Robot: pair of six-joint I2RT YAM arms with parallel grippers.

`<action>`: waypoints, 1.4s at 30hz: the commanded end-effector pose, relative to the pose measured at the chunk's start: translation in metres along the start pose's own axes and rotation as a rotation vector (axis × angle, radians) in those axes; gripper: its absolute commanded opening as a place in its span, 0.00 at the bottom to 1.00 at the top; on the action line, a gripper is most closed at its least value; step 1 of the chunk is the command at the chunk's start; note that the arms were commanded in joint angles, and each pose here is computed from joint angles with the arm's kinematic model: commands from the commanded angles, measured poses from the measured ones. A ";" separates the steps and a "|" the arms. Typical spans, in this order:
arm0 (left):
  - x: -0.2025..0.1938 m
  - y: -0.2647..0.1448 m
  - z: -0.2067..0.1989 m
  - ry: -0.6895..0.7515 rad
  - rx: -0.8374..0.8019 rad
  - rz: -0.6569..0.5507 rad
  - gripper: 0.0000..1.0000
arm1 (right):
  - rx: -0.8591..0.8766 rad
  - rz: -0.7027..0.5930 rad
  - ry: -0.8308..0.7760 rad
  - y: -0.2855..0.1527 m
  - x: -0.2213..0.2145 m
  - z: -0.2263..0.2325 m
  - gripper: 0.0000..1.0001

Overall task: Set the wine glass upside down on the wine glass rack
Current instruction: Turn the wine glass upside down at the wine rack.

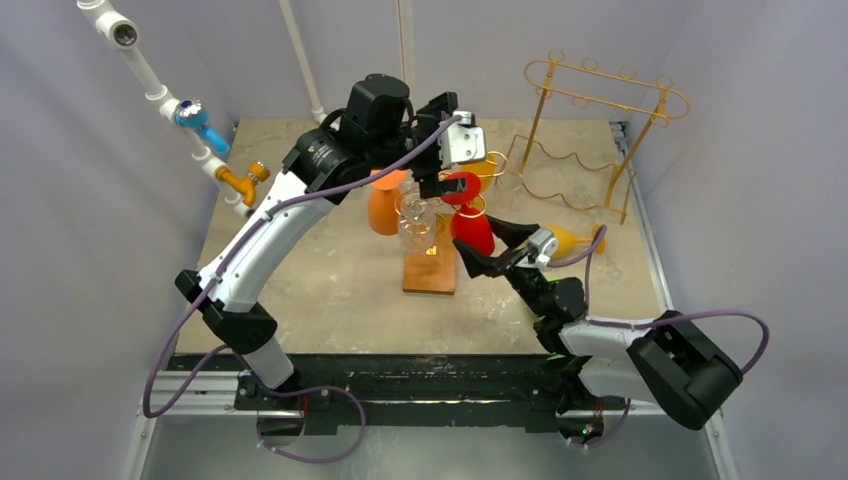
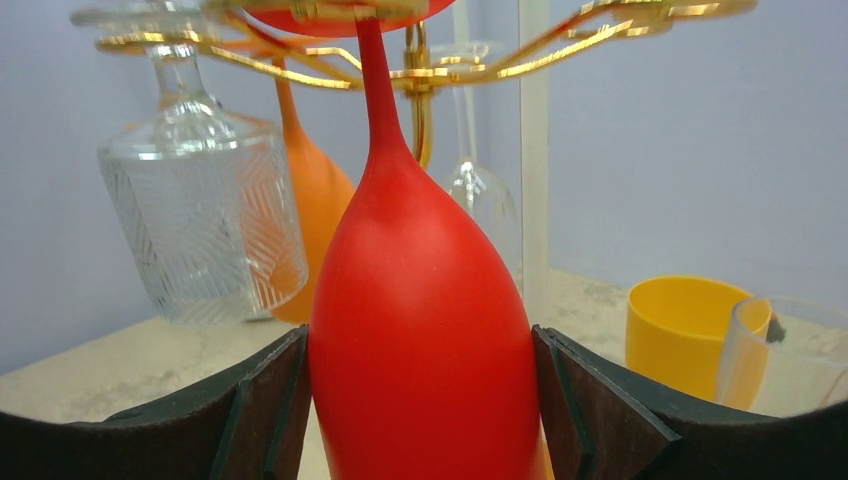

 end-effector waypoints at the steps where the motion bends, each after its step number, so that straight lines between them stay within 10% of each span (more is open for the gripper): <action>1: 0.018 -0.017 0.014 -0.067 0.199 -0.070 0.93 | 0.001 -0.295 0.009 0.002 0.044 -0.002 0.52; 42: -0.006 -0.002 0.005 -0.014 0.081 0.051 0.92 | 0.004 -0.362 0.006 -0.023 0.062 -0.003 0.50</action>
Point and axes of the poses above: each gripper's point midway between its finger pads, its own y axis out along the fingers, its own z axis along the line the jaws close on, x = y × z, the point moved 8 cm from there along -y, back along the fingers, and after that the axes turned 14 degrees about -y, right-handed, at the moved point
